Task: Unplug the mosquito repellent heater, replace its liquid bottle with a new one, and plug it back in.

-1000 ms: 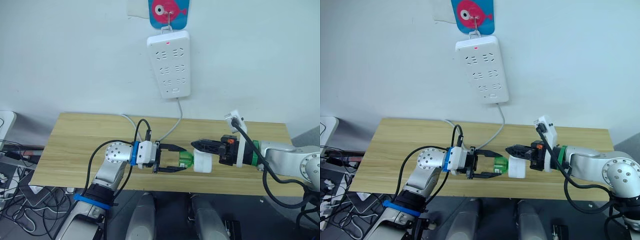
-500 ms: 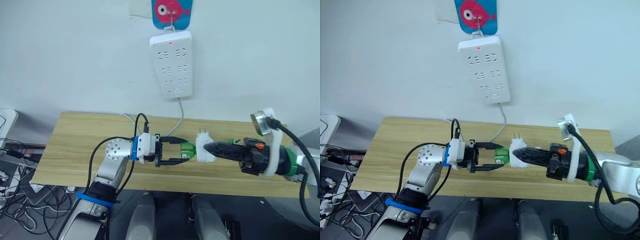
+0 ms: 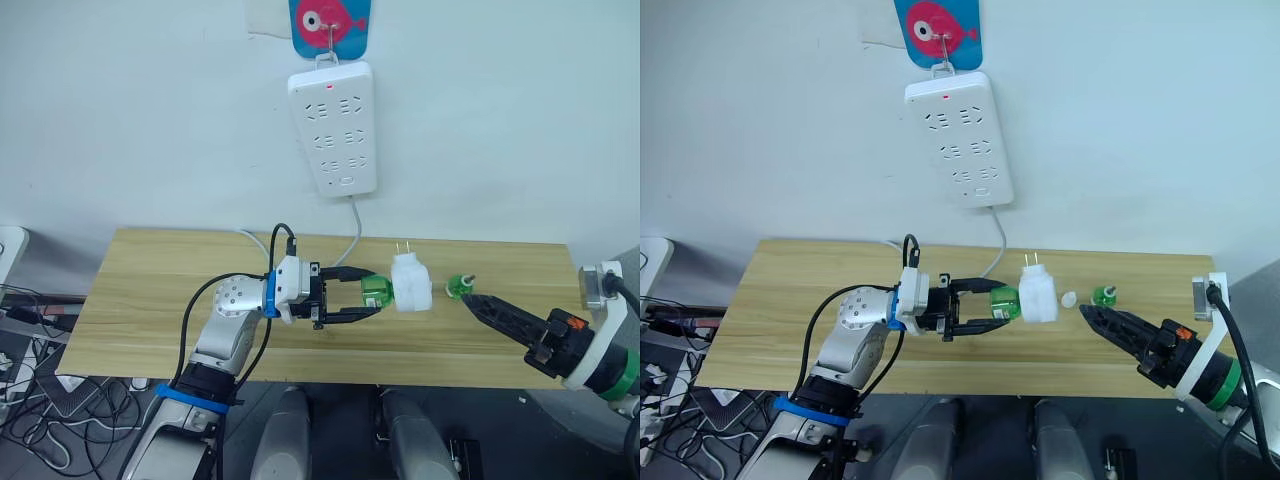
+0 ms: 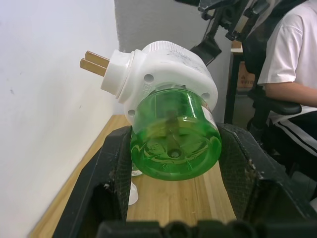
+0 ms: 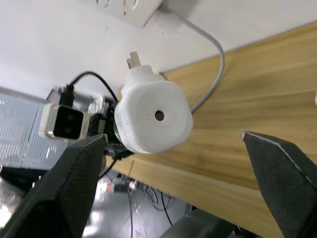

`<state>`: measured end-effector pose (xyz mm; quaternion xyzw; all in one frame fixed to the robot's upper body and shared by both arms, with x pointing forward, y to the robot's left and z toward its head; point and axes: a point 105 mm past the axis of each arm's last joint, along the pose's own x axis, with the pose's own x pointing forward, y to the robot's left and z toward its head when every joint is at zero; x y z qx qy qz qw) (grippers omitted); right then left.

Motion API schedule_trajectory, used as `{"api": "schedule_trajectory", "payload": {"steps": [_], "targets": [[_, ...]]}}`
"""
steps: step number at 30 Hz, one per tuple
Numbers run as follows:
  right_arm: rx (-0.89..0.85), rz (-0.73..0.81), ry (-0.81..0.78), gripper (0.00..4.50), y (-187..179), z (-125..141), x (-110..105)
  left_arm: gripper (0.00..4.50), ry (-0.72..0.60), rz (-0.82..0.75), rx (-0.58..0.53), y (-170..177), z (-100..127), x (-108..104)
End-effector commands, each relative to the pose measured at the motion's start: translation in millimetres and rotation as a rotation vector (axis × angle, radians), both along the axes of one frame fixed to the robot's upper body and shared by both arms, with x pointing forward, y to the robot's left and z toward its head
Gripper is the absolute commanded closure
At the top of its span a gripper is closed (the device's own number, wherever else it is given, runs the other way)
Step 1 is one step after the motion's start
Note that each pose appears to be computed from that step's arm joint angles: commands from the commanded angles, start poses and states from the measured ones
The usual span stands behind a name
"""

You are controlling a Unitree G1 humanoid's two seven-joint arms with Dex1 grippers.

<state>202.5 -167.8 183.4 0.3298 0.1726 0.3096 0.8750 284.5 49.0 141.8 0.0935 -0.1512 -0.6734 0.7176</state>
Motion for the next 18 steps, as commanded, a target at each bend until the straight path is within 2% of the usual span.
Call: {"api": "schedule_trajectory", "payload": {"steps": [1,7,11,18], "targets": [[0.061,-0.004,-0.020,0.05,15,7,-6,2.27,-0.037,-0.008,-0.043,-5,16,-4],[0.036,0.016,0.004,0.05,27,5,-10,2.27,-0.041,-0.003,-0.040,-4,17,-3],[0.100,-0.036,-0.007,0.05,33,10,-3,2.27,0.089,0.034,-0.106,-9,25,2],[0.101,-0.007,0.007,0.05,38,8,-5,2.27,0.132,-0.006,-0.101,-8,27,-6]]}}
